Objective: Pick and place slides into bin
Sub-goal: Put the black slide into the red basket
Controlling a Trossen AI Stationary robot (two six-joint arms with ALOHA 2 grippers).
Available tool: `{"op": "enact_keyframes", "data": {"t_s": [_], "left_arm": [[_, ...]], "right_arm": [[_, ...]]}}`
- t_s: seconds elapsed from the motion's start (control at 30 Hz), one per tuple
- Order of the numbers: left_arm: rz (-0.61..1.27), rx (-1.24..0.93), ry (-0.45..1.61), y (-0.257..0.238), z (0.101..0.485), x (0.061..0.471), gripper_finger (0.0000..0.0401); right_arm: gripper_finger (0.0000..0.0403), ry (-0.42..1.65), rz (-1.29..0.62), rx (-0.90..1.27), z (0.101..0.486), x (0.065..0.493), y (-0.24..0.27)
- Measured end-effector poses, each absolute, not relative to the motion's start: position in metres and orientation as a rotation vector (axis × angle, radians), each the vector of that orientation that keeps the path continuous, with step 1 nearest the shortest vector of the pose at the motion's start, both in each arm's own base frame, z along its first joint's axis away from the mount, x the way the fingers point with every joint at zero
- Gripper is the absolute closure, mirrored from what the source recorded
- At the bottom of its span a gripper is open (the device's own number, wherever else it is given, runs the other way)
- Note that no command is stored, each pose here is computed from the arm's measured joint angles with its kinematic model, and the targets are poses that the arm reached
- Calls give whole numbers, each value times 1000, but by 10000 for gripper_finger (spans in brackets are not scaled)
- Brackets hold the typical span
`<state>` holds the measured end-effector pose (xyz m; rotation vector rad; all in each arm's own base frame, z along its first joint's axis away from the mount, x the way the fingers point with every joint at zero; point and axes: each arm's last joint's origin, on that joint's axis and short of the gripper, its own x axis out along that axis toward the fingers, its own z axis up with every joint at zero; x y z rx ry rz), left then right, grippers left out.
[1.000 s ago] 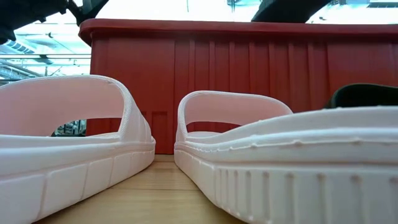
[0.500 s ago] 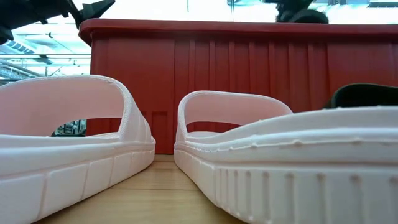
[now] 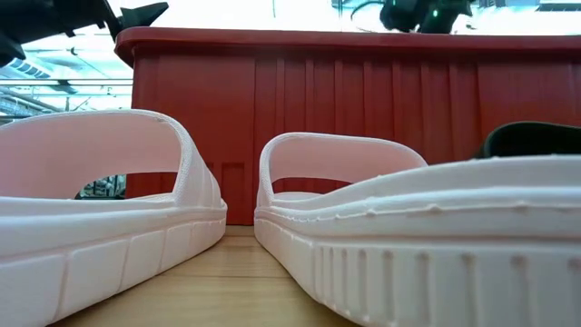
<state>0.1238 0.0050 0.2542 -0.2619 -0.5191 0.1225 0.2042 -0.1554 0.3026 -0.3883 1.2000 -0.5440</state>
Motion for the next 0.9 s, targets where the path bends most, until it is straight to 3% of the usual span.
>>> {"op": "enact_keyframes", "data": {"t_s": [0.3, 0.9], "left_arm": [[175, -239, -525, 11, 254, 123, 61], [183, -216, -563, 17, 257, 121, 61]], "right_arm": [[399, 1251, -595, -463, 245, 195, -158], [399, 1261, -688, -354, 223, 193, -181]]}}
